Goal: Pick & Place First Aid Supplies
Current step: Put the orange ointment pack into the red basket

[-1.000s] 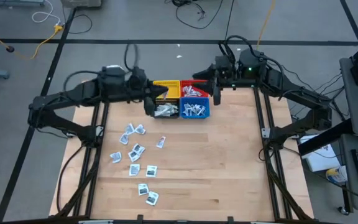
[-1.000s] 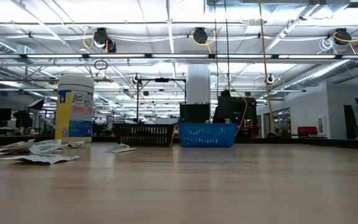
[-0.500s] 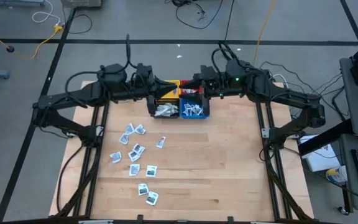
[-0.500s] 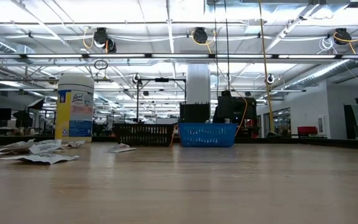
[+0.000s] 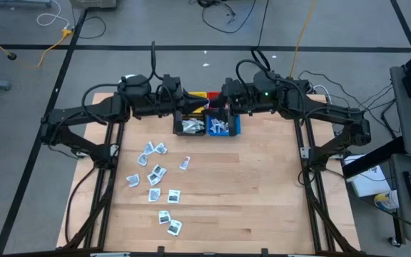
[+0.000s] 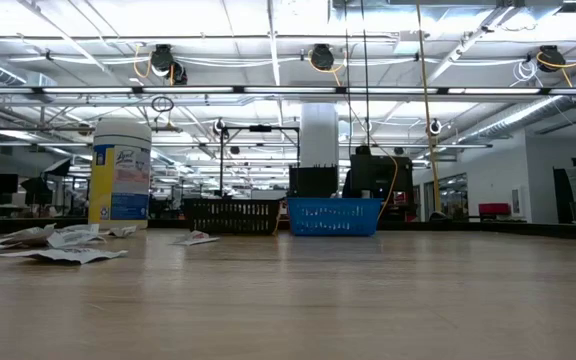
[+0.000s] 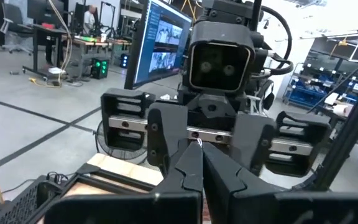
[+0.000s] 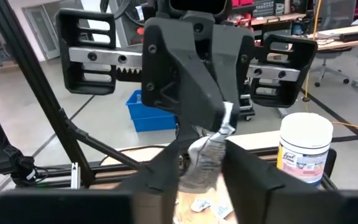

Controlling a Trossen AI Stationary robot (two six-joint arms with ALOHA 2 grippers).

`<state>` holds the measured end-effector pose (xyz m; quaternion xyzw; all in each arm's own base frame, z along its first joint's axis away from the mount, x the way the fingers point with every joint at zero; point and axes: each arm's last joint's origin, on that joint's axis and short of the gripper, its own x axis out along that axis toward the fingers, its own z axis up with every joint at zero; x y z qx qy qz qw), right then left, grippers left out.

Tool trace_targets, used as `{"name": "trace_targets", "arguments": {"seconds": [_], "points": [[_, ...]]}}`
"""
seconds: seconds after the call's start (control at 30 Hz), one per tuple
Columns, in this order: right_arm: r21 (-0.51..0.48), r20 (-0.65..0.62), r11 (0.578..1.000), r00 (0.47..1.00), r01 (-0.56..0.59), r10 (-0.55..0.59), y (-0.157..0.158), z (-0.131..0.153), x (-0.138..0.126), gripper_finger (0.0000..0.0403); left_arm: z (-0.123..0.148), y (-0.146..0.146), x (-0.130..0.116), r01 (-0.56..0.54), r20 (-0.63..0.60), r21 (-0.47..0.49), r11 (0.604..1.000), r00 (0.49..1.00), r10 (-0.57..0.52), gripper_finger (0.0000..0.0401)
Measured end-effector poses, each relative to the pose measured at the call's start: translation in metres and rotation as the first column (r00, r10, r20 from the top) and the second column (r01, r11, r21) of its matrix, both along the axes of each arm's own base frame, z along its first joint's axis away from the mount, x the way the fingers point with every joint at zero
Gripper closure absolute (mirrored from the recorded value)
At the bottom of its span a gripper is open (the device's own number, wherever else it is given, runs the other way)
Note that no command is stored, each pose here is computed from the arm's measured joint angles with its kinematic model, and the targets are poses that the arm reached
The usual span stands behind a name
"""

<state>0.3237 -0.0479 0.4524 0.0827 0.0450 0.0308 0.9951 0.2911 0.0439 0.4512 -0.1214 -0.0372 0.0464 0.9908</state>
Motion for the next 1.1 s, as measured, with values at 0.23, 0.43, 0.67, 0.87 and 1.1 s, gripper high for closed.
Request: {"name": "trace_targets", "arguments": {"seconds": [0.23,0.43,0.67,0.87,1.1], "points": [[-0.008,-0.006,0.998,0.998,-0.066,0.066,0.001,-0.001,0.000,0.0394,-0.001,0.000,0.000,0.009,0.002,-0.085,0.996,1.000,-0.009,0.0388],[-0.008,-0.175,0.995,0.980,-0.096,0.093,-0.002,-0.017,-0.005,0.0401,-0.005,0.005,-0.008,-0.035,-0.072,-0.207,0.978,0.997,0.020,0.0329],[-0.018,-0.434,0.996,0.898,-0.093,0.075,-0.019,-0.038,-0.011,0.0402,-0.005,0.008,-0.026,-0.073,-0.145,-0.251,0.965,0.989,0.037,0.0268],[-0.048,-0.634,0.991,0.770,-0.125,0.066,-0.036,-0.059,-0.010,0.0402,0.000,0.008,-0.034,-0.065,-0.125,-0.250,0.966,0.992,0.034,0.0252],[-0.070,-0.850,0.973,0.524,-0.222,0.058,-0.042,-0.093,-0.002,0.0402,0.001,0.007,-0.037,-0.022,-0.126,-0.251,0.968,0.992,-0.010,0.0252]]}}
